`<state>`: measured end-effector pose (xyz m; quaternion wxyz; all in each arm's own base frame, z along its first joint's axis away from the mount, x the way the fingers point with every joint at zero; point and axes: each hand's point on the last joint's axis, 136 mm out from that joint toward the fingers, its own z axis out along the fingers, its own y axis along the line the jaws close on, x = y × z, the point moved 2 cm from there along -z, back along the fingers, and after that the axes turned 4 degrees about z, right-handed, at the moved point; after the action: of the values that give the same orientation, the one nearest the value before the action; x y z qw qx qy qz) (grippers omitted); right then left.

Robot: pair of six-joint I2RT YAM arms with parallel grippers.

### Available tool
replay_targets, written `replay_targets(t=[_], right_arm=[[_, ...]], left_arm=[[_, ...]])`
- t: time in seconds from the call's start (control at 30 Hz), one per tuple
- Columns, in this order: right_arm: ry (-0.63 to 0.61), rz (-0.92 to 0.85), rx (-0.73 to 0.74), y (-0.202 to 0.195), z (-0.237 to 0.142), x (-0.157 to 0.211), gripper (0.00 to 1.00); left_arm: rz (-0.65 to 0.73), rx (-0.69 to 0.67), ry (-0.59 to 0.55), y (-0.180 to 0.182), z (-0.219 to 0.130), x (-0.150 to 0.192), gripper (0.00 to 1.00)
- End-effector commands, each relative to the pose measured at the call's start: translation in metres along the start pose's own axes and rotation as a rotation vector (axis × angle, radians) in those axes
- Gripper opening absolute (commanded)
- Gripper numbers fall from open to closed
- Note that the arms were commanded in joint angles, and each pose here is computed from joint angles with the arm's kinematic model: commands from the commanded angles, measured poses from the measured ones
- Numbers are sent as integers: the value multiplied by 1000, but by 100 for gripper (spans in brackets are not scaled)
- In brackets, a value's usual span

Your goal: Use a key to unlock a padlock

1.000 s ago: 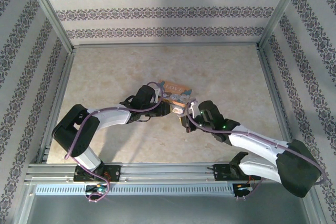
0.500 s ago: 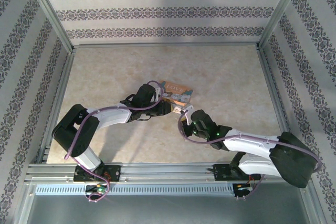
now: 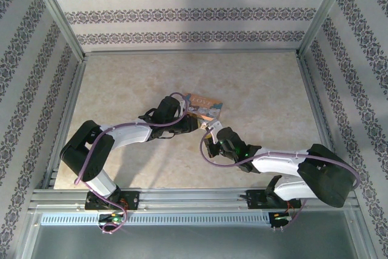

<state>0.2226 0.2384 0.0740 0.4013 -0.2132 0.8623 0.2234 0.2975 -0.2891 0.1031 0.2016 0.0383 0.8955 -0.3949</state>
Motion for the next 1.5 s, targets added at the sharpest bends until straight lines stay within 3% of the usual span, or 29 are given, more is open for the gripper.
replay_targets(t=[0.0,0.8,1.47], right_arm=[[-58,-25,9,2,1,-12,0],[-153,-4,59,-3,12,-35,0],[-161,14,79,-10,15,-35,0]], left_arm=[[31,68,-31,-26,-4,-13,21],[12,70,-33,-26,0,-17,21],[7,73,-35,-26,0,-17,21]])
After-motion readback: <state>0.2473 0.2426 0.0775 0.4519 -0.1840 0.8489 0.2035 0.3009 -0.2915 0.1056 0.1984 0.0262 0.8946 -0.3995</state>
